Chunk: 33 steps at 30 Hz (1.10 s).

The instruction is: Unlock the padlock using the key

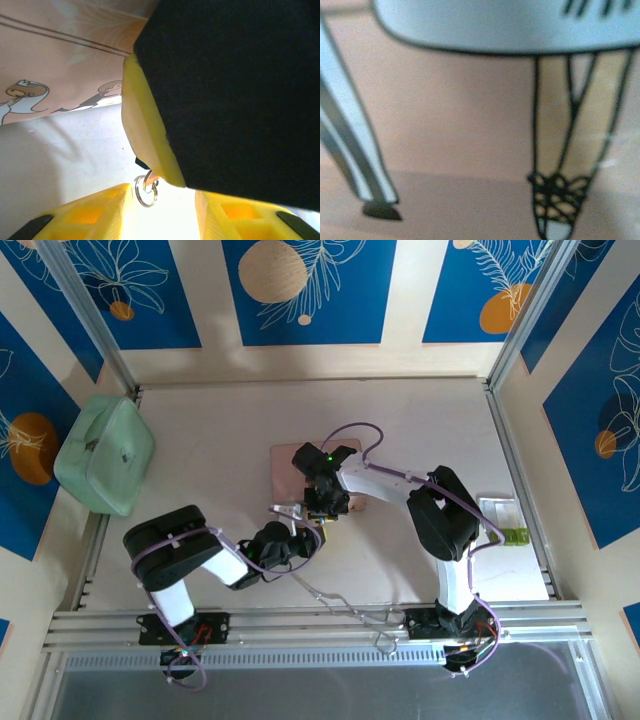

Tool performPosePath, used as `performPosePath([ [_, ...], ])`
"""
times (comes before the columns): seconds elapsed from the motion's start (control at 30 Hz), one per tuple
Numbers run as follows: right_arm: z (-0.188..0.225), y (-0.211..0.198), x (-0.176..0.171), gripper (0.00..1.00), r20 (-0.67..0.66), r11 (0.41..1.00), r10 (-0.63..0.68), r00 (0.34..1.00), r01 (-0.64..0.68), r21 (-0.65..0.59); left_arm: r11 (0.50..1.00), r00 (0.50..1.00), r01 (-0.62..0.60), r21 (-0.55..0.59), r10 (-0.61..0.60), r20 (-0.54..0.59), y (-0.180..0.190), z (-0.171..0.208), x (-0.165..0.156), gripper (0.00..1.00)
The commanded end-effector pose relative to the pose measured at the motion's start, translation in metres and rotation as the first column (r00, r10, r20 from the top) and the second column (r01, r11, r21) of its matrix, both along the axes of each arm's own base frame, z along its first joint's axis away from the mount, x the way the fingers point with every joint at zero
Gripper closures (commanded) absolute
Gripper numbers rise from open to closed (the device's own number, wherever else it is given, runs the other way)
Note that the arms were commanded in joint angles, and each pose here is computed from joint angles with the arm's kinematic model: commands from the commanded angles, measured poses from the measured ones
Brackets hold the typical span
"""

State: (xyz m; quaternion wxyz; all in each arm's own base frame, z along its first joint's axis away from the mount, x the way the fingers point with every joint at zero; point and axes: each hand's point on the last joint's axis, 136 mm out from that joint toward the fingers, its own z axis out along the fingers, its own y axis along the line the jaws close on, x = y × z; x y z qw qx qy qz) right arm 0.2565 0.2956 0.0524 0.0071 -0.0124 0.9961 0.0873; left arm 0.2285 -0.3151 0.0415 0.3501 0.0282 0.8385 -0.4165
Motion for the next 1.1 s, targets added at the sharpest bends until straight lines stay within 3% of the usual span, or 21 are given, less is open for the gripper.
performPosePath([
  [0.0, 0.005, 0.012, -0.006, 0.79, -0.052, 0.997, 0.019, 0.998, -0.015, 0.069, 1.000, 1.000, -0.019, -0.025, 0.019, 0.006, -0.003, 0.003, 0.007, 0.65],
  [0.33, 0.004, 0.011, -0.008, 0.79, -0.064, 0.996, 0.009, 0.998, -0.003, 0.084, 0.999, 0.999, -0.032, -0.022, 0.032, -0.002, -0.006, -0.002, 0.015, 0.73],
  [0.53, 0.005, 0.011, -0.008, 0.79, -0.062, 0.996, 0.006, 0.998, -0.001, 0.084, 0.998, 0.999, -0.039, -0.051, 0.038, -0.008, -0.006, 0.000, 0.019, 0.84],
  [0.9, 0.004, 0.011, -0.007, 0.77, -0.055, 0.996, -0.003, 0.998, 0.008, 0.091, 0.993, 0.999, -0.032, -0.113, 0.030, -0.019, -0.011, 0.015, 0.020, 0.94],
  [1.07, 0.008, 0.008, -0.004, 0.66, -0.030, 0.994, -0.016, 0.999, 0.019, 0.107, 0.990, 0.998, -0.044, -0.137, 0.039, -0.039, -0.009, 0.020, 0.023, 1.00],
])
